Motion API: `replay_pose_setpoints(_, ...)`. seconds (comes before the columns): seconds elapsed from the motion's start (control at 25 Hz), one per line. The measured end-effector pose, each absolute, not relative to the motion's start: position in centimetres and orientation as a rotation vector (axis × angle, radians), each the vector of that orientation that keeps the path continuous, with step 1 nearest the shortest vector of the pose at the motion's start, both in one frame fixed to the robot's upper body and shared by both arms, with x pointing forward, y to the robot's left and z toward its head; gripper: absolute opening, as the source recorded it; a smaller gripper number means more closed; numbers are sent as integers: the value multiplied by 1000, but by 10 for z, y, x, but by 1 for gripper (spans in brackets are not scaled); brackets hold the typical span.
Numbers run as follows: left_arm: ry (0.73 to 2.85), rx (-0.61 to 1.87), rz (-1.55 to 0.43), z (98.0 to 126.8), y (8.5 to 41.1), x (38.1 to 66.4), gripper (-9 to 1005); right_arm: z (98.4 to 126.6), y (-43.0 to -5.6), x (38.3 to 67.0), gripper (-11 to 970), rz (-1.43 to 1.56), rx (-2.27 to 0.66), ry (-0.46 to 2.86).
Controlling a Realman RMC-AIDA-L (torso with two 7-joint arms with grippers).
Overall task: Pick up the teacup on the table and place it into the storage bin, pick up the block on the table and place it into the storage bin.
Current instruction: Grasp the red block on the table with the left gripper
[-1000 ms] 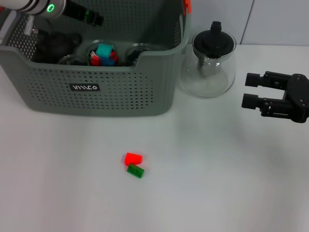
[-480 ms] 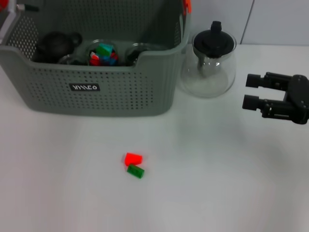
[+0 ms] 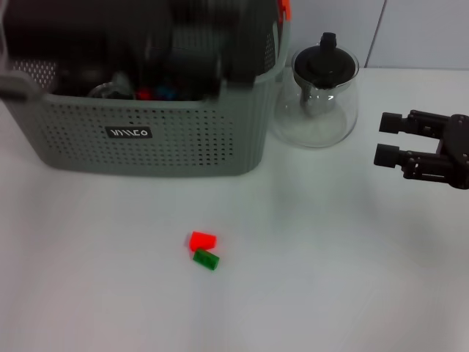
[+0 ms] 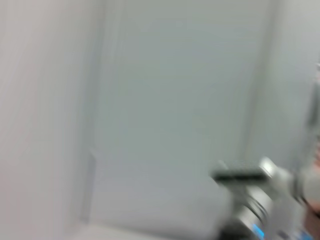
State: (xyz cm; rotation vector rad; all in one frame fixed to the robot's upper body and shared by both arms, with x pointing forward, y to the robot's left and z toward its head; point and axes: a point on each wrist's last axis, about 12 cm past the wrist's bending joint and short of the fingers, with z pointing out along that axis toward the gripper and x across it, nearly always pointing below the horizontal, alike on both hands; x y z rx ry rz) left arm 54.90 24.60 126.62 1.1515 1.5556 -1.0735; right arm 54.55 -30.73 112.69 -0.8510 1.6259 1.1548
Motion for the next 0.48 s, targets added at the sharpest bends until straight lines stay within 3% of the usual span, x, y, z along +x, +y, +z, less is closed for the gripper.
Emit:
replay_pose_setpoints(0.24,1772,1330,-994,1226,227,530,829,1128,-306,548,789,1153,-855,1627)
replay_pose_setpoints(0.48,2128,1363,-861,1187,203,540,827,1128,-304,549,789,1157,-854,1626)
